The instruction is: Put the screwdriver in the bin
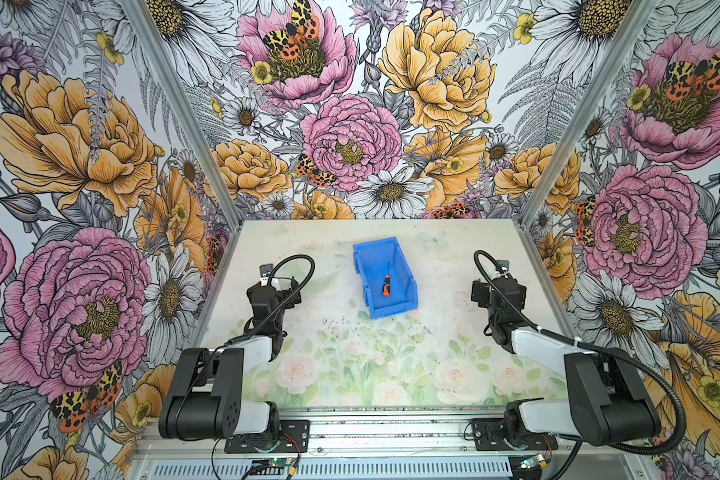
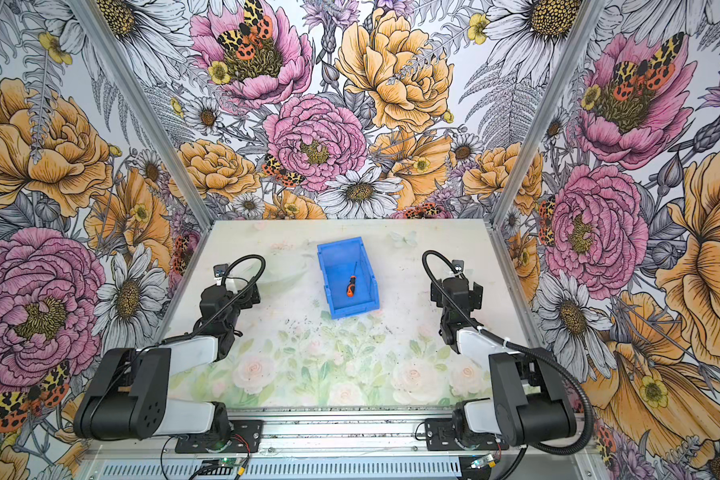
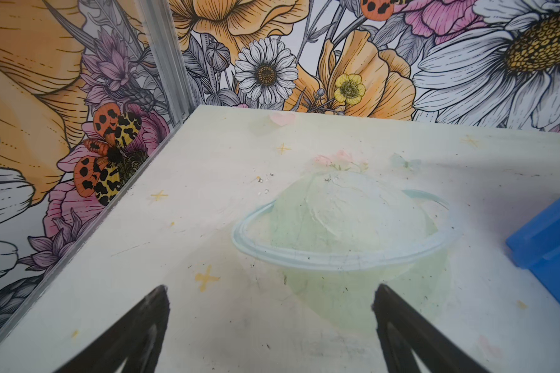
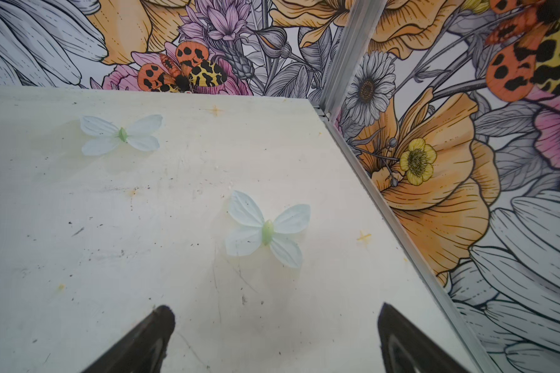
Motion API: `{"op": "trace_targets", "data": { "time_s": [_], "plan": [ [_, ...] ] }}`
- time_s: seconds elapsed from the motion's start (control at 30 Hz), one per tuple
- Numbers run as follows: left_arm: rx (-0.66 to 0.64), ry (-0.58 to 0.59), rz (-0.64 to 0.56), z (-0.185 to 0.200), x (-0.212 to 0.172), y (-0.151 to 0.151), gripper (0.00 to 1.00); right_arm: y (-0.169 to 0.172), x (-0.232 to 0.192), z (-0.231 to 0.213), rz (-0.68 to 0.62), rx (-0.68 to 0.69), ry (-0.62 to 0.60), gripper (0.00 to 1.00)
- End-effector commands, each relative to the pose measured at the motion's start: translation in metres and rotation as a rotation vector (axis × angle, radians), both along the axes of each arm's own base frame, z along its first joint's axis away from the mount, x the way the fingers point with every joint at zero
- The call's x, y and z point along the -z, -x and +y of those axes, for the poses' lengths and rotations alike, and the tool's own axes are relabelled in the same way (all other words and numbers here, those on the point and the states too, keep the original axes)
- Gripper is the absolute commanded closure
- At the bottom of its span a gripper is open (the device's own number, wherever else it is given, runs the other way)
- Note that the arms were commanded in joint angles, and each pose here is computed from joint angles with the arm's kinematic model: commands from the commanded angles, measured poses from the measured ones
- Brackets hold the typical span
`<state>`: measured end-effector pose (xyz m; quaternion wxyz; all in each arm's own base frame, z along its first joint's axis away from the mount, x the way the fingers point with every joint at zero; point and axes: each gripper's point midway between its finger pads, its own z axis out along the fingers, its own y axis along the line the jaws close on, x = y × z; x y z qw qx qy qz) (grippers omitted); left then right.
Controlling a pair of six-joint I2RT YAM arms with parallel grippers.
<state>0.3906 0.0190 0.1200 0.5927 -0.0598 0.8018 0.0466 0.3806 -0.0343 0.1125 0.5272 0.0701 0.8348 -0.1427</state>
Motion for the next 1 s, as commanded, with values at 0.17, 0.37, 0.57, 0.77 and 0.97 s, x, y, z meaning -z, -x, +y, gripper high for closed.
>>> {"op": "trace_targets", "data": {
  "time_s": [0.17,0.37,0.57,0.77,0.97],
  "plan": [
    [0.080,0.045,-0.107,-0.002,-0.009,-0.016,0.01,-0.024,-0.009,0.002,-0.133,-0.049,-0.045,0.00],
    [0.076,0.044,-0.105,-0.002,-0.008,-0.016,0.01,-0.017,-0.001,-0.006,-0.185,-0.057,-0.104,0.00],
    [0.074,0.042,-0.110,-0.002,-0.008,-0.016,0.01,-0.017,-0.001,-0.006,-0.192,-0.061,-0.095,0.00],
    [0.076,0.034,-0.108,-0.004,-0.008,-0.016,0.01,-0.016,-0.001,-0.006,-0.191,-0.059,-0.096,0.00],
    [0.075,0.030,-0.108,-0.004,-0.008,-0.016,0.01,-0.016,-0.001,-0.006,-0.191,-0.058,-0.095,0.01]
  ]
}}
